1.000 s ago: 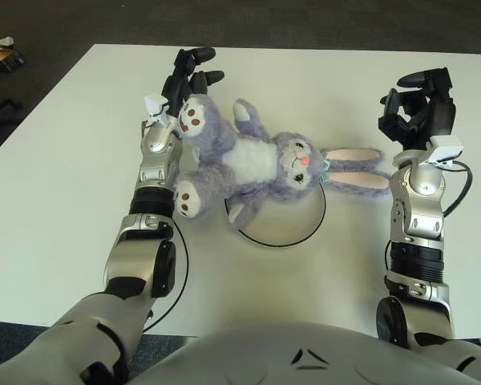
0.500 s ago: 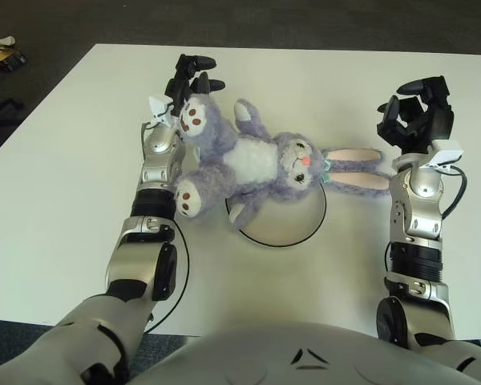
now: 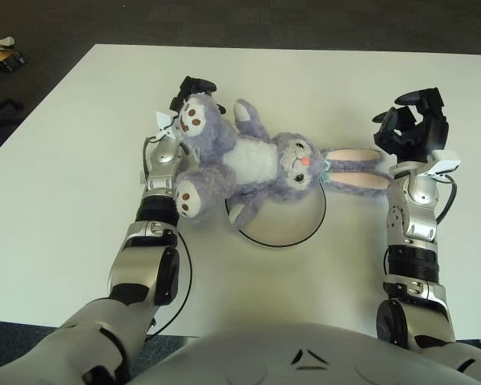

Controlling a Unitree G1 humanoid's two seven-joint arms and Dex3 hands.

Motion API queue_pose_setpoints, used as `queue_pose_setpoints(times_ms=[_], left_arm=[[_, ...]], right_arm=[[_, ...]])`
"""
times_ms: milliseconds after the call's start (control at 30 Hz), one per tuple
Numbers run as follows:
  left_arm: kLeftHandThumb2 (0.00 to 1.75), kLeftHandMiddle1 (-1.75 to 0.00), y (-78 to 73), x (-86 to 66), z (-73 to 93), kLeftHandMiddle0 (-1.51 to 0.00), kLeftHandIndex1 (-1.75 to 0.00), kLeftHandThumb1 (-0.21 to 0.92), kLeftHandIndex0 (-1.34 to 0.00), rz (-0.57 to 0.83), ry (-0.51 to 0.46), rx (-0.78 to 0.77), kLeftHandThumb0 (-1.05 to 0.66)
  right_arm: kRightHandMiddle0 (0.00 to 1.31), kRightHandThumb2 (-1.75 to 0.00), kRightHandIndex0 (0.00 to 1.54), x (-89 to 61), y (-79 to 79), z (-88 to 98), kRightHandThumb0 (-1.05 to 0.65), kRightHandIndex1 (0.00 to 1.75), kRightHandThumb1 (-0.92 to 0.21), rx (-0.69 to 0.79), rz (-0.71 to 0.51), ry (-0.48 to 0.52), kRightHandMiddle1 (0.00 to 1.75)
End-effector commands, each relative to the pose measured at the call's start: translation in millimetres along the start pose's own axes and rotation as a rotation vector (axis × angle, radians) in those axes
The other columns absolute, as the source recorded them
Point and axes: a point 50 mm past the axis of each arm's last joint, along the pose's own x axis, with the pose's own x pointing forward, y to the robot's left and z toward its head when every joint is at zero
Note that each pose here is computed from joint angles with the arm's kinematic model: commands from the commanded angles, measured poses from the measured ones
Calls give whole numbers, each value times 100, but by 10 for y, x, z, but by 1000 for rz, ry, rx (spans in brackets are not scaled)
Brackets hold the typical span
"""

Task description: Put the doll into the plate.

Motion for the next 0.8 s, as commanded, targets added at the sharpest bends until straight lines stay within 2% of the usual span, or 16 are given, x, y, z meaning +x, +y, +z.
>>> queue_pose_setpoints(times_ms=[0, 233, 400, 767], left_arm=[[93, -169, 11, -46, -30, -79, -175, 62, -38, 11, -14, -17, -40], [99, -174, 27, -128, -83, -84, -175, 57, -41, 10, -14, -24, -41], [103, -175, 37, -205, -136, -88, -175, 54, -43, 29, 5, -33, -41], [109, -175, 36, -266, -178, -89, -175, 49, -47, 81, 29, -14, -43]], right_arm=[[43, -118, 68, -27, -21, -21, -1, 144, -36, 26, -10, -13, 175], [43, -118, 69, -56, -16, -38, -1, 144, -35, 28, -12, -20, 175], [44, -125, 72, -103, -33, -85, -1, 147, -30, 24, -19, 1, 175], [51, -141, 79, -159, -46, -169, -1, 153, -18, 28, -56, 50, 175]])
